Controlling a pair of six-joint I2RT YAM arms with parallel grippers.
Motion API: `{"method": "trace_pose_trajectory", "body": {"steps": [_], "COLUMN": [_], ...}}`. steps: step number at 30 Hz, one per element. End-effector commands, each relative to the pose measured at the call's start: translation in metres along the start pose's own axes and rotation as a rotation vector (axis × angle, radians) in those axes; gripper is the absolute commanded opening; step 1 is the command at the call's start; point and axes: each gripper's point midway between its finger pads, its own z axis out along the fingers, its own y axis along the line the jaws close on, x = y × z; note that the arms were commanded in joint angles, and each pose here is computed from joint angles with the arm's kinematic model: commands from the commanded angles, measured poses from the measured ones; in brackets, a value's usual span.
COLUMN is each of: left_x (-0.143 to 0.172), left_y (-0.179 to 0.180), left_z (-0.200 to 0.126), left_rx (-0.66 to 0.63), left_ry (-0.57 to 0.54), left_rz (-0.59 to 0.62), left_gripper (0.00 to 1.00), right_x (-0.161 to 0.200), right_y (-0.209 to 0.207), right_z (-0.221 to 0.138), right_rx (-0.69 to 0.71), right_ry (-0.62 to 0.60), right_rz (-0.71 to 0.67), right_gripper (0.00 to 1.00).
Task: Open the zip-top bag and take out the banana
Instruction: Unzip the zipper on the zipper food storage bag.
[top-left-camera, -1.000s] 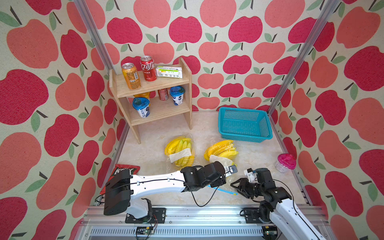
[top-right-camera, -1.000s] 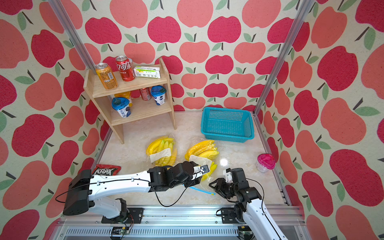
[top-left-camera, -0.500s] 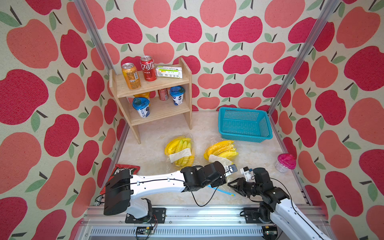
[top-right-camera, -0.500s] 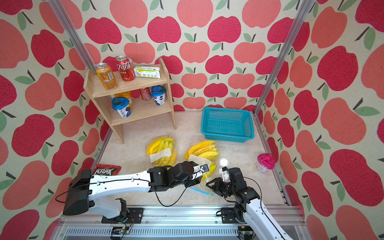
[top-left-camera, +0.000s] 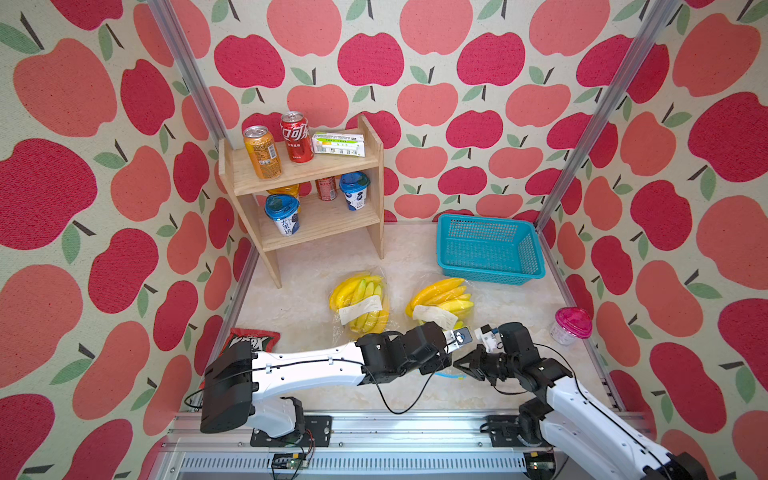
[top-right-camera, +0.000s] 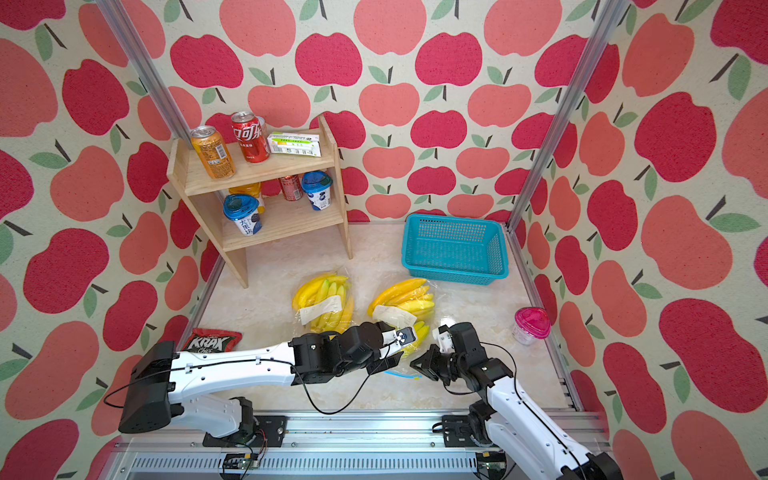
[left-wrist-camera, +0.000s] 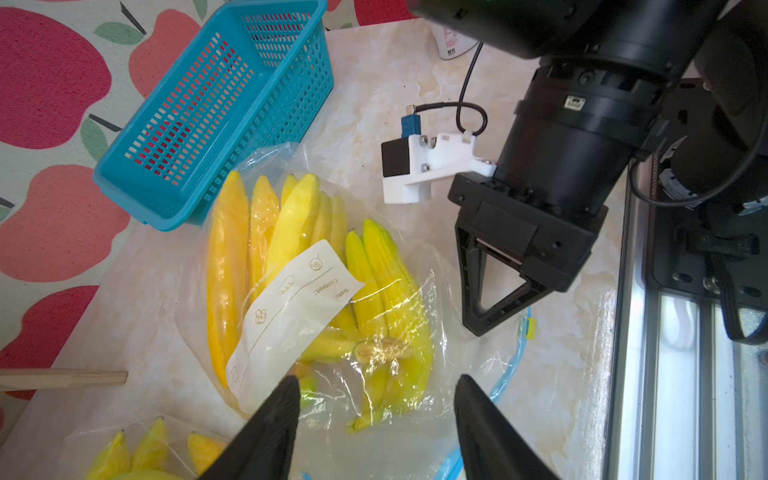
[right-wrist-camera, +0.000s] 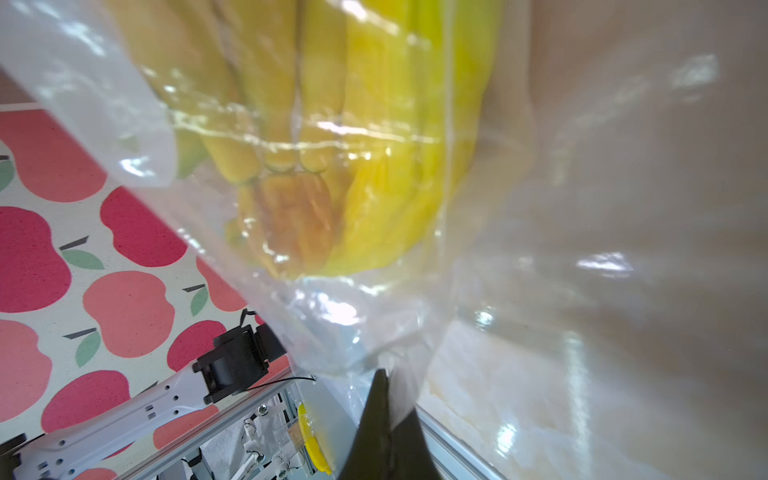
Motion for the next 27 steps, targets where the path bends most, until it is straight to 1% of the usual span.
{"method": "trace_pose_trajectory", "body": {"steps": [1,4,6,8,9,12,14,16,18,20,21,25,27], "left_x": [-0.008,-0.021,-0.025,-0.02,-0.016,-0.013,-0.014,-0.014,-0.009,-0.009,-0.012,-0.023,-0.024], "left_y": [0.005,0.0,-0.008,-0.015,-0.016,-0.018,-0.031,-0.044,-0.047,-0.043,-0.039,-0.037,-0.022], "left_z": [-0.013,-0.034,-0.048,-0.056,-0.056,-0.051,-0.044,-0.032,-0.017,-0.006,-0.003,0.004,0.014], "left_rx": [-0.012,0.026,0.071,0.113,0.116,0.113,0.17,0.221,0.219,0.185,0.156,0.131,0.032], "left_ry": [-0.06,-0.169,-0.222,-0.225,-0.214,-0.192,-0.197,-0.18,-0.136,-0.113,-0.117,-0.152,-0.125], "left_rz": [0.073,0.232,0.327,0.381,0.395,0.408,0.419,0.438,0.452,0.456,0.451,0.425,0.403], "left_gripper": [0.63,0.66,0.67,0.68,0.68,0.67,0.66,0.65,0.63,0.6,0.59,0.51,0.5], "right_x": [-0.014,-0.024,-0.032,-0.037,-0.038,-0.038,-0.039,-0.043,-0.043,-0.043,-0.044,-0.047,-0.047], "right_y": [0.046,0.063,0.07,0.08,0.081,0.085,0.087,0.087,0.088,0.09,0.091,0.092,0.095], "right_z": [-0.021,-0.024,-0.023,-0.025,-0.027,-0.036,-0.042,-0.047,-0.049,-0.05,-0.05,-0.052,-0.051], "right_rx": [-0.064,-0.076,-0.093,-0.102,-0.079,-0.035,-0.045,-0.055,-0.061,-0.082,-0.088,-0.096,-0.106], "right_ry": [-0.06,-0.071,-0.084,-0.088,-0.086,-0.099,-0.127,-0.165,-0.176,-0.176,-0.178,-0.202,-0.191], "right_rz": [0.024,0.112,0.191,0.217,0.228,0.264,0.309,0.35,0.377,0.399,0.408,0.436,0.432], "right_gripper": [0.0,0.0,0.0,0.0,0.0,0.0,0.0,0.0,0.0,0.0,0.0,0.0,0.0]}}
